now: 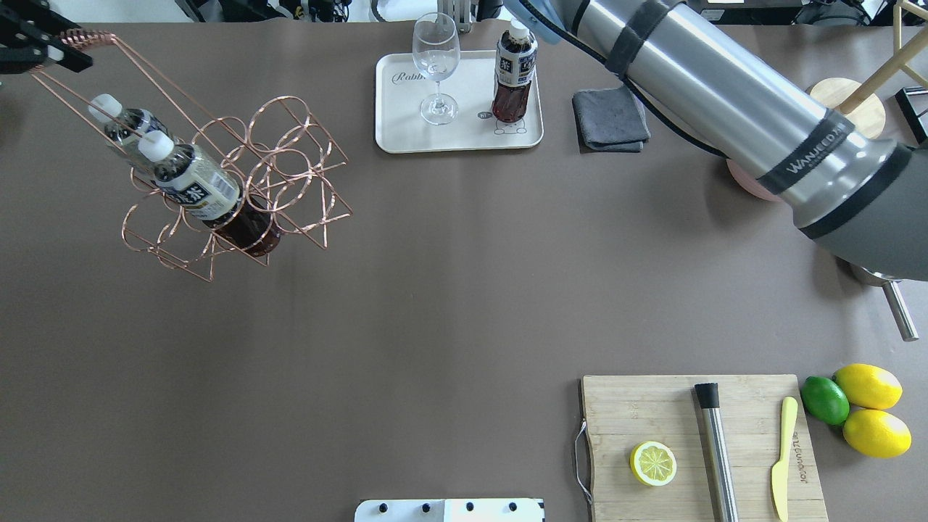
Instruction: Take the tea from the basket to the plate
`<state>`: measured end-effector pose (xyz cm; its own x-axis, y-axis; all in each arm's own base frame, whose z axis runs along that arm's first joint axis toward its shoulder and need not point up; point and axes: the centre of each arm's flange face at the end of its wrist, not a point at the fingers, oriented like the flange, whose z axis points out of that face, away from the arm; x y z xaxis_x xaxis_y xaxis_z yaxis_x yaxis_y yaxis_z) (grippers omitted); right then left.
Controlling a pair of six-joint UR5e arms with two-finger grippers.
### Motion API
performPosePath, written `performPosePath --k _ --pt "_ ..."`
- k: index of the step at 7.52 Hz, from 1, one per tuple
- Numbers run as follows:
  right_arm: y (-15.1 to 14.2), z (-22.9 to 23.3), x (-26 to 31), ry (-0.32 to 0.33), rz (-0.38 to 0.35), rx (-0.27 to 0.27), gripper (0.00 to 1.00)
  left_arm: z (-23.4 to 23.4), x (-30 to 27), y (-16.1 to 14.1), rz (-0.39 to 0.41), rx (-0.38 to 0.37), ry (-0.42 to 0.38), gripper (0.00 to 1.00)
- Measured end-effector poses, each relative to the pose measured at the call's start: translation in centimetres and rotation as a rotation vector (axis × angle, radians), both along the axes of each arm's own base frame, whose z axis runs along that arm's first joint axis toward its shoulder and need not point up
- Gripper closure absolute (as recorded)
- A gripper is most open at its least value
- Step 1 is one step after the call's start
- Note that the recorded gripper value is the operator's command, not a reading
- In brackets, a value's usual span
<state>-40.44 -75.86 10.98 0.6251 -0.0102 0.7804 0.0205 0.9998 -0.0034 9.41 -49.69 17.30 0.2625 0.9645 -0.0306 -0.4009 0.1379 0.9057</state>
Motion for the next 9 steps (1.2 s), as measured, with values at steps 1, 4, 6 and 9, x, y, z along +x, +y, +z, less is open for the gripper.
performPosePath --k 1,4,6,9 --pt "1.8 1.3 2.7 0.009 -0.015 0.013 0.00 2.8 -2.7 -0.4 -0.015 0.009 -0.027 1.00" --pt "10.1 10.7 13.9 0.053 -0.083 0.074 0.00 11.2 -9.4 -3.7 -0.033 0.020 -0.119 1.00" --pt "17.5 22.4 24.5 0.096 -0.109 0.103 0.00 15.0 -11.2 -6.8 -0.021 0.012 -0.165 1.00" --pt "26.4 40.5 39.2 0.155 -0.137 0.025 0.00 12.6 -9.9 -11.9 -0.041 0.071 -0.274 1.00"
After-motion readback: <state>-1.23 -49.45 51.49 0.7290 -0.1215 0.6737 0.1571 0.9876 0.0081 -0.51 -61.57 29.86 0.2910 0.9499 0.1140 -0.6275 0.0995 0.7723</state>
